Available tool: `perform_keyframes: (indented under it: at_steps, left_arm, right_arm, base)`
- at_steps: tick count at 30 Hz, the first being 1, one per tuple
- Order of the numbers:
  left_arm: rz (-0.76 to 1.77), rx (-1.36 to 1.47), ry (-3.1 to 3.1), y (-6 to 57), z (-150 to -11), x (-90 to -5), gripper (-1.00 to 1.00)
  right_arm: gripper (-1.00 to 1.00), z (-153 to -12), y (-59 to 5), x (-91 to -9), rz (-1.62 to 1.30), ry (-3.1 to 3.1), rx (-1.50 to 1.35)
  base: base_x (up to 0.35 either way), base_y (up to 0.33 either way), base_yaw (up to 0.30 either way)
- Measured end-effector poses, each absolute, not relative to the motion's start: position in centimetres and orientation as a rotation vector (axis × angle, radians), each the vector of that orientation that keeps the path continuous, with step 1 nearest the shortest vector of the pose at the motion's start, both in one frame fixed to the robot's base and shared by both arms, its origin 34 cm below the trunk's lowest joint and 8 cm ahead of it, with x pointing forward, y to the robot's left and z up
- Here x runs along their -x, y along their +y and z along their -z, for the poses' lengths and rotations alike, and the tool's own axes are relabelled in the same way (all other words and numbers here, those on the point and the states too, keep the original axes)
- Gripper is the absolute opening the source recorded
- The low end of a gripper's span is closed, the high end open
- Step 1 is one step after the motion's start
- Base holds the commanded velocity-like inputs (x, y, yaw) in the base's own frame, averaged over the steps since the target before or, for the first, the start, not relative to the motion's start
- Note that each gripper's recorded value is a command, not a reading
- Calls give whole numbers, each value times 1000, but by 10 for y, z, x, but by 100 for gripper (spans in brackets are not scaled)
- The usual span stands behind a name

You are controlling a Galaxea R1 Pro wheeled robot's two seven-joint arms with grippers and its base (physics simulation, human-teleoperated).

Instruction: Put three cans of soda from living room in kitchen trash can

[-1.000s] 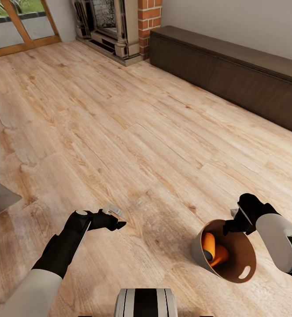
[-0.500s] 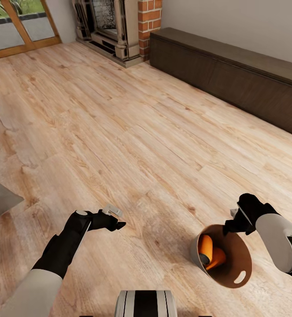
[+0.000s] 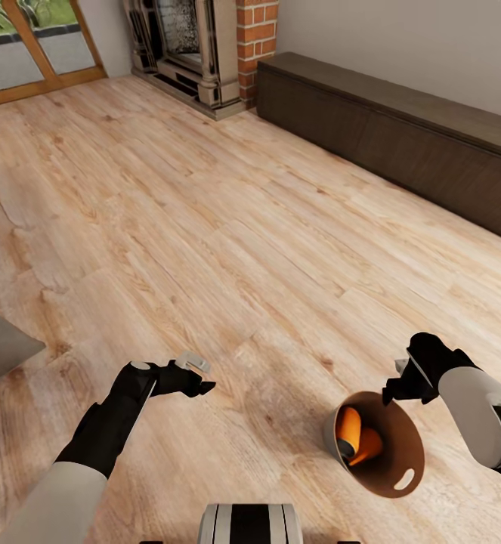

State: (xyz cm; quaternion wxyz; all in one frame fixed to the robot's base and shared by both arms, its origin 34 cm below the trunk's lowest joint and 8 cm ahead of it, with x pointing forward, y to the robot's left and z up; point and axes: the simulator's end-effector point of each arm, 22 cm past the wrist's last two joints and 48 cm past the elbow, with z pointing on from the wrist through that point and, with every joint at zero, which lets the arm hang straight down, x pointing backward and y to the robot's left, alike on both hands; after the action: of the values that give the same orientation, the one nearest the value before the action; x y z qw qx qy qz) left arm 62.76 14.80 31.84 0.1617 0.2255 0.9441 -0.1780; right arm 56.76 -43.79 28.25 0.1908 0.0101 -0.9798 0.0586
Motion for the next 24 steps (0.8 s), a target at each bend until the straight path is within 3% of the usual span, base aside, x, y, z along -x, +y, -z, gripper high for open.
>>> perform_keyframes:
  at_steps: [24]
  left_arm:
    - [509,-636,2709,149,-369,-636,100]
  right_arm:
    - [100,-300,-434,-536,-122,-2783,-138]
  base:
    - [0,0,0]
